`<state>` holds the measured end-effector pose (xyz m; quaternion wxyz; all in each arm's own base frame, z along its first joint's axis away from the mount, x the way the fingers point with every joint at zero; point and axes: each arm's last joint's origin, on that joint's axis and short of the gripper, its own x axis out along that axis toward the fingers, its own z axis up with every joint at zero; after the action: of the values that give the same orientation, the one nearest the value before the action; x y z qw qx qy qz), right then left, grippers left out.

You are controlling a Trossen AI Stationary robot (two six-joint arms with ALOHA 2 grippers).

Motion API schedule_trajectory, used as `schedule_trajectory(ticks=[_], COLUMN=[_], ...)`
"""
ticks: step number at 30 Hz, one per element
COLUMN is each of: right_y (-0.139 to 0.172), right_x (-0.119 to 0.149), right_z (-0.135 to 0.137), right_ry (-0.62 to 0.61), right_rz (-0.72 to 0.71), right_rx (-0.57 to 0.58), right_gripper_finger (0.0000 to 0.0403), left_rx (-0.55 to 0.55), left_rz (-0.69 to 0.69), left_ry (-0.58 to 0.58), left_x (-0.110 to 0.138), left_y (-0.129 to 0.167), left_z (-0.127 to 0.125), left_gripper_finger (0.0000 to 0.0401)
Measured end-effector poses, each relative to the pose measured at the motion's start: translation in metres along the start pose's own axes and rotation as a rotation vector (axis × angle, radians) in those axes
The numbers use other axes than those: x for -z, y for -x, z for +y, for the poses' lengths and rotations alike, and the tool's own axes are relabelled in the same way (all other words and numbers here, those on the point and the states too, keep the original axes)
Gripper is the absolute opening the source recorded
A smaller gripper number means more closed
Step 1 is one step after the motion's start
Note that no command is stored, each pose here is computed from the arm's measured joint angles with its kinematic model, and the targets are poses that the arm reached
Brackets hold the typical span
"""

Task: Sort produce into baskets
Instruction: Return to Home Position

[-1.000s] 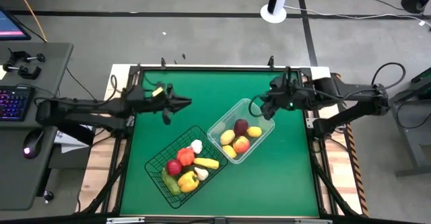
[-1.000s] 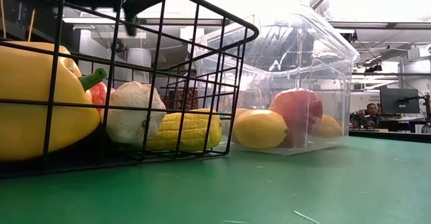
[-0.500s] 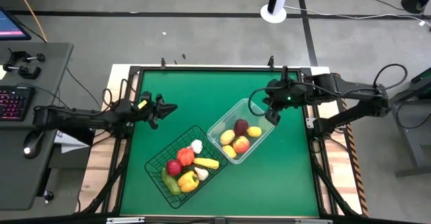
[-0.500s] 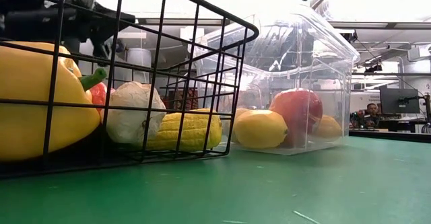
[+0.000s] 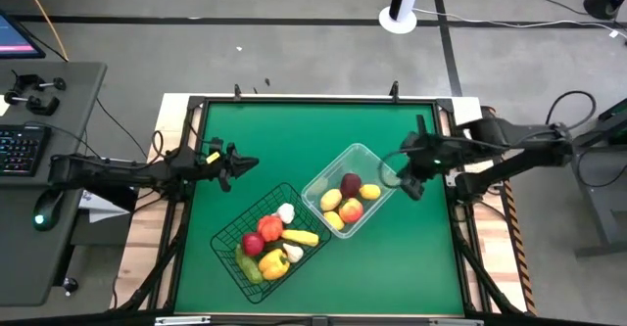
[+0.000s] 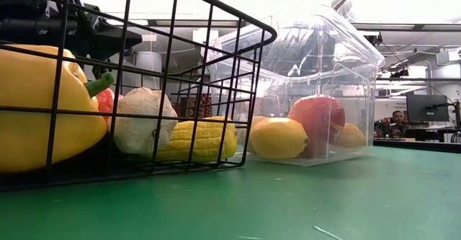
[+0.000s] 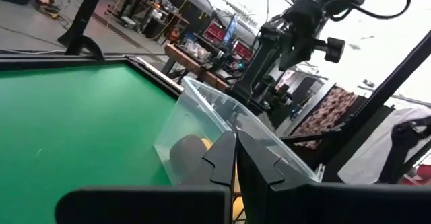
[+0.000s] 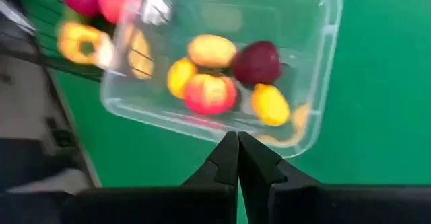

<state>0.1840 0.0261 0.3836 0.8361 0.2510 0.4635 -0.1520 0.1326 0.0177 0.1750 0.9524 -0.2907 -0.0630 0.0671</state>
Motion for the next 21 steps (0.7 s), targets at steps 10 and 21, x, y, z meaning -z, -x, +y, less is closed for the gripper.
schedule_trajectory(ticks=[10, 21], right_y=[-0.056, -0.082], right_x=[0.051, 0.089], right_z=[-0.052, -0.091], right_ry=[-0.072, 0.102], right_rz=[-0.498, -0.734], right_rx=[-0.196, -0.355], right_gripper_finger=[0.0000, 0.0000], left_rx=[-0.007, 0.008], left_rz=[0.017, -0.006], left_ry=[-0.059, -0.050], left_x=[0.001, -0.003], left_y=[0.000, 0.008], left_z=[0.001, -0.002], left_gripper_finger=[0.0001, 0.0001])
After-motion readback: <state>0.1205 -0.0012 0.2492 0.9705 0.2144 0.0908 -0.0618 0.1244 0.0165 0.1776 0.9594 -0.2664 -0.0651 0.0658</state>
